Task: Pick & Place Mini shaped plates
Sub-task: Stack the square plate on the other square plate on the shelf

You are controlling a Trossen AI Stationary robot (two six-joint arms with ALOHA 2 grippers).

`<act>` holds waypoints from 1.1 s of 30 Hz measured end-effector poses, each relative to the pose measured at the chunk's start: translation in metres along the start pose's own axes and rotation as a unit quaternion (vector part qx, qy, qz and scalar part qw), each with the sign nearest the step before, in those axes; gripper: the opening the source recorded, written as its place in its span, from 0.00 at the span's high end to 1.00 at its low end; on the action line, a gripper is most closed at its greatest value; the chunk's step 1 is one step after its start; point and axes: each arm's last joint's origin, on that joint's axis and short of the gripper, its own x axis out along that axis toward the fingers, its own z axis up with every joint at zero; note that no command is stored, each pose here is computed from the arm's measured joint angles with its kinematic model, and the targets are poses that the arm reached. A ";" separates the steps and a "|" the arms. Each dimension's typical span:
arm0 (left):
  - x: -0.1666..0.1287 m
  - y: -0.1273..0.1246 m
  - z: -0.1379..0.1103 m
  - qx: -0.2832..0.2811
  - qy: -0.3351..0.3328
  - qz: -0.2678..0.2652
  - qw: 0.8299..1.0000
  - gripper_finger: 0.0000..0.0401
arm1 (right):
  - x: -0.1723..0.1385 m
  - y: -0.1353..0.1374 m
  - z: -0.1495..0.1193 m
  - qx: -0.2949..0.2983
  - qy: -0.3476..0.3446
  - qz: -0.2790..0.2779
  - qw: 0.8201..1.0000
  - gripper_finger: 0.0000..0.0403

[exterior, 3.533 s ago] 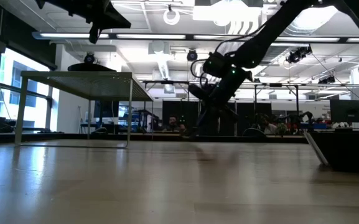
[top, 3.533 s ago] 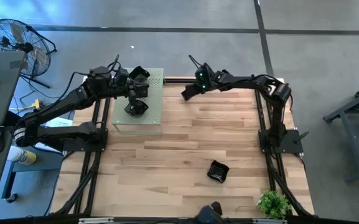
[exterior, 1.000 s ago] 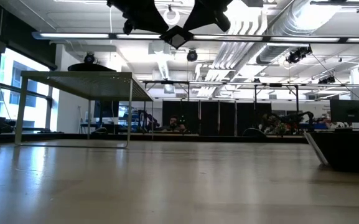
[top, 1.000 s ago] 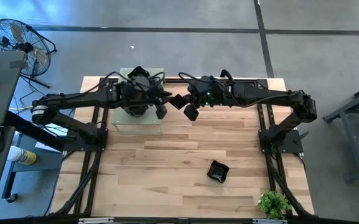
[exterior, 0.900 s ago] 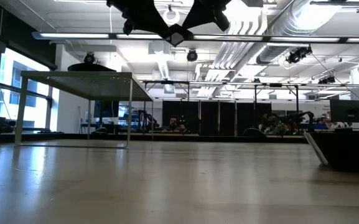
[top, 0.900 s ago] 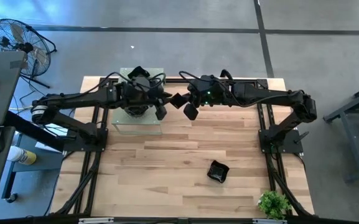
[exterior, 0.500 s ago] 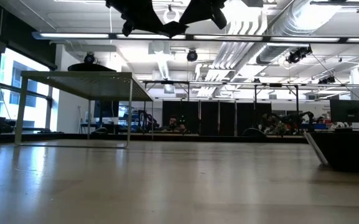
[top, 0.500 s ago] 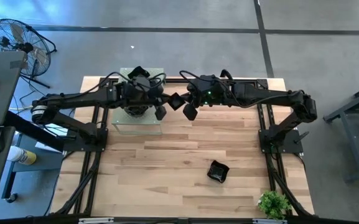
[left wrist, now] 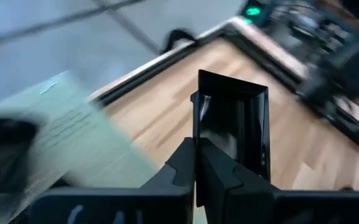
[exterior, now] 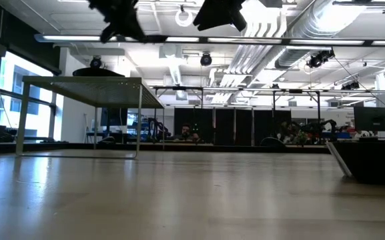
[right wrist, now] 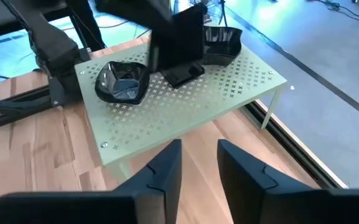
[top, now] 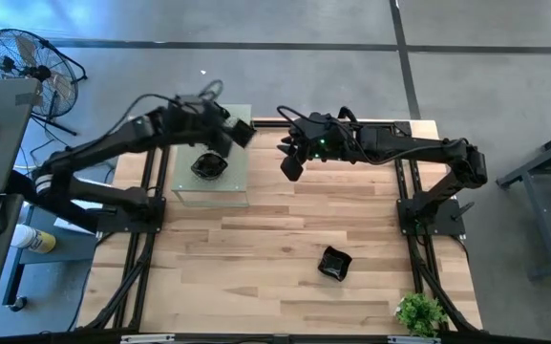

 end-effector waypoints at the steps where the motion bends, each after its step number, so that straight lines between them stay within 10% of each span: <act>1: -0.004 0.009 0.000 -0.022 0.005 0.014 1.000 0.99 | 0.000 0.000 0.000 -0.003 0.000 0.000 1.000 0.75; 15: -0.002 0.085 -0.065 -0.285 -0.004 0.037 0.958 1.00 | 0.000 0.000 0.000 -0.009 0.000 0.001 1.000 0.74; 33: -0.001 0.090 -0.085 -0.385 0.029 0.075 0.919 1.00 | 0.000 0.000 0.000 -0.010 -0.001 0.000 1.000 0.74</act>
